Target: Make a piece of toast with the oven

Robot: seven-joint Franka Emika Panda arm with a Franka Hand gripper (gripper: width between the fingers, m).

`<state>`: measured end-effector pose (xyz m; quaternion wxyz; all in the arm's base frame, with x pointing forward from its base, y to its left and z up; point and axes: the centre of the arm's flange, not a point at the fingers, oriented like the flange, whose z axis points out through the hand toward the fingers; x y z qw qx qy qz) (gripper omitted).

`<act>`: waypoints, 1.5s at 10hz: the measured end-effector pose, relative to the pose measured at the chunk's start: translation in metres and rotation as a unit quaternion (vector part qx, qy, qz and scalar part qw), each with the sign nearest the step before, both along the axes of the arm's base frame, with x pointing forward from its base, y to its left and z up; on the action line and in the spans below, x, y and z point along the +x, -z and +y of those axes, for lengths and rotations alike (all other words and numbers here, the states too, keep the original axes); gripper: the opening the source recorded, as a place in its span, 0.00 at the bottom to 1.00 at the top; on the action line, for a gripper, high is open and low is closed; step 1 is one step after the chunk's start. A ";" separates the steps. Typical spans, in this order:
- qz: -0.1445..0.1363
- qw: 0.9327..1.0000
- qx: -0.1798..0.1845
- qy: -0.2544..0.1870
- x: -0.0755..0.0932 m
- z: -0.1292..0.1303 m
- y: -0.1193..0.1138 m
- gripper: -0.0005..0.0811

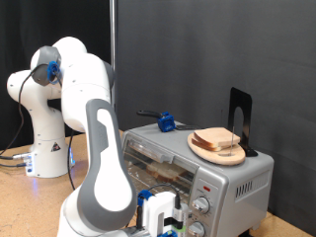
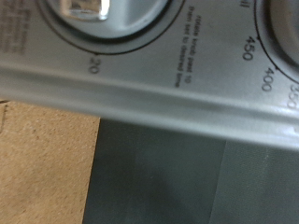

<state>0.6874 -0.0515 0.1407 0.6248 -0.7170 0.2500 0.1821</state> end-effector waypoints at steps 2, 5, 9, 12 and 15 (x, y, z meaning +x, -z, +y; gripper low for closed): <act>-0.002 1.000 -0.001 -0.007 -0.002 0.013 0.002 1.00; -0.002 1.000 0.002 -0.008 -0.006 0.020 0.002 1.00; -0.034 0.999 0.010 -0.003 -0.011 0.021 -0.003 0.96; -0.035 0.999 0.010 0.003 -0.010 0.020 -0.002 0.49; -0.031 0.999 -0.001 0.014 -0.011 0.018 0.006 0.13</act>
